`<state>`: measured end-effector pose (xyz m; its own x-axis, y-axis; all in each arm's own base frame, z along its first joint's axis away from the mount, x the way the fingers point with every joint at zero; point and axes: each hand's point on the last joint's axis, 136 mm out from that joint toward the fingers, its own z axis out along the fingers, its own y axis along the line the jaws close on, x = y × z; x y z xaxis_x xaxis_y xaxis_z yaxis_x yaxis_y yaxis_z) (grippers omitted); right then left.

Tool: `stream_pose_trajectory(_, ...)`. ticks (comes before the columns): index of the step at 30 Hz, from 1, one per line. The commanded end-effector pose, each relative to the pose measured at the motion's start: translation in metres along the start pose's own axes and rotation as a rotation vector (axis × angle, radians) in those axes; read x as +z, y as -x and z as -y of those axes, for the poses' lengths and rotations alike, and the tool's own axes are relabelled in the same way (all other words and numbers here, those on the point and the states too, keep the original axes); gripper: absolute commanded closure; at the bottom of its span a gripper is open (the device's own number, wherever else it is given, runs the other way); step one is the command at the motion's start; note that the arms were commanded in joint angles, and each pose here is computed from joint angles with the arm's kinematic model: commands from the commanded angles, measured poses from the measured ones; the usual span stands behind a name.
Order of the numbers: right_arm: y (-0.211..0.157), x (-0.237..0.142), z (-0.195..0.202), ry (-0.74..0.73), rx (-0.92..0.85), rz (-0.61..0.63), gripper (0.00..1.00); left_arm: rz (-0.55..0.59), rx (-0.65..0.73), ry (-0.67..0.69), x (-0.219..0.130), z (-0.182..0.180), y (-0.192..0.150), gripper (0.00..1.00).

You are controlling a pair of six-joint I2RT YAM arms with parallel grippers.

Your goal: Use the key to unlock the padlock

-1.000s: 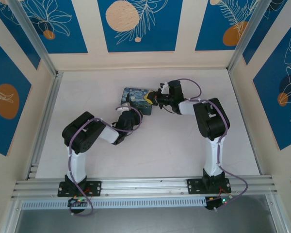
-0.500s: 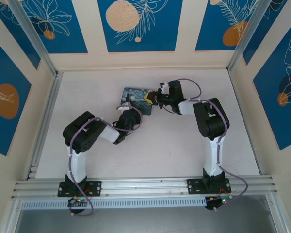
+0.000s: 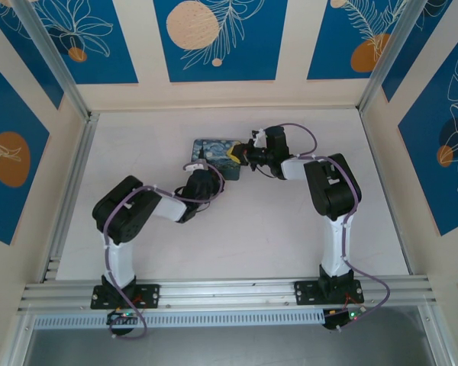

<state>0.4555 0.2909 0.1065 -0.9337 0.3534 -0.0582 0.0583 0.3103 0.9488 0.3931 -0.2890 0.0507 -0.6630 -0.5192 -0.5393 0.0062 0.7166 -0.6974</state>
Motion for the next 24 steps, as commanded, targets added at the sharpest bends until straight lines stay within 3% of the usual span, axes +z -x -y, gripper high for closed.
stream_pose_trajectory(1, -0.007, -0.009, -0.017, -0.007, 0.0, -0.022, 1.0, -0.065, -0.013, -0.071, -0.018, 0.031, 0.006, 1.0)
stream_pose_trajectory(9, -0.031, -0.038, -0.046, 0.032, -0.036, -0.014, 1.0, -0.132, -0.01, -0.055, -0.049, 0.03, 0.008, 1.0)
stream_pose_trajectory(24, -0.103, -0.095, -0.033, 0.035, 0.014, 0.014, 1.0, -0.189, -0.042, -0.043, -0.06, 0.022, 0.004, 1.0)
